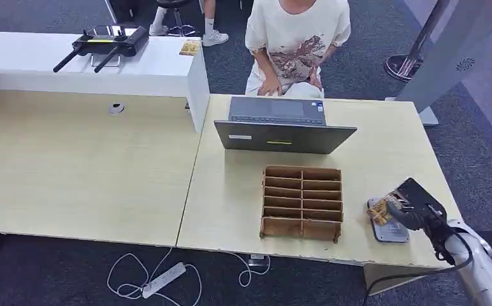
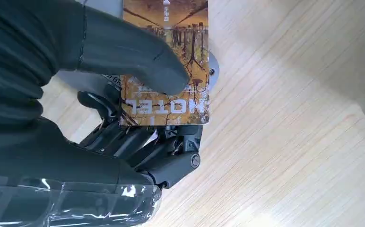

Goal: Pass the card to the sensor for recognition and then transmit it.

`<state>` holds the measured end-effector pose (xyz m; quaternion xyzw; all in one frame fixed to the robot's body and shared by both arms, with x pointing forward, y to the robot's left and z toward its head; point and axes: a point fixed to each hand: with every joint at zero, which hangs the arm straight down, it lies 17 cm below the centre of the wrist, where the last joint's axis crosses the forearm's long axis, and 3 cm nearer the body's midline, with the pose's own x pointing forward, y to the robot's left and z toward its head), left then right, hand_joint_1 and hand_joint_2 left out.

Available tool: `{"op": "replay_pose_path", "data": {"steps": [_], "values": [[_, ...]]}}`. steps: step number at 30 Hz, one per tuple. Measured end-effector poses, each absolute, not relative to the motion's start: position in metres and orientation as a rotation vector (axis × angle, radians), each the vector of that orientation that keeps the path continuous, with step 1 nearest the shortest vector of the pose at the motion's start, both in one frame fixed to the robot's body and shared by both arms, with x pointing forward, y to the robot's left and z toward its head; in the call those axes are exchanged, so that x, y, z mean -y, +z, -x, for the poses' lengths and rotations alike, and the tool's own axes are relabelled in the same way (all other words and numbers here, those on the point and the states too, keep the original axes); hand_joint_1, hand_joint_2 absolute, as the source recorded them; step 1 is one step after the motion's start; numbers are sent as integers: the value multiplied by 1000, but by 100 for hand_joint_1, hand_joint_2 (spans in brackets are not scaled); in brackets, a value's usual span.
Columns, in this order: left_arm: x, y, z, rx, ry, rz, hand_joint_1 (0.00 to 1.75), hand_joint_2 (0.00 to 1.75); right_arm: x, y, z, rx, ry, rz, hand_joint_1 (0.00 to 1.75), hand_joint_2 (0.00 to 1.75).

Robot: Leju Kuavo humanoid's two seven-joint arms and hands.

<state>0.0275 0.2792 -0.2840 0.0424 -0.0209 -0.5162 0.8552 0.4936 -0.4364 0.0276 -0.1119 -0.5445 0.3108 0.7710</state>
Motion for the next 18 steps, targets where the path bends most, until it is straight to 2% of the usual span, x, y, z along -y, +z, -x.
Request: {"op": "replay_pose_path", "data": {"steps": [18], "values": [[-280,-284,-30,52,-1123,-93,0,0,447,13,-486,1125,732,347,175,175]]}}
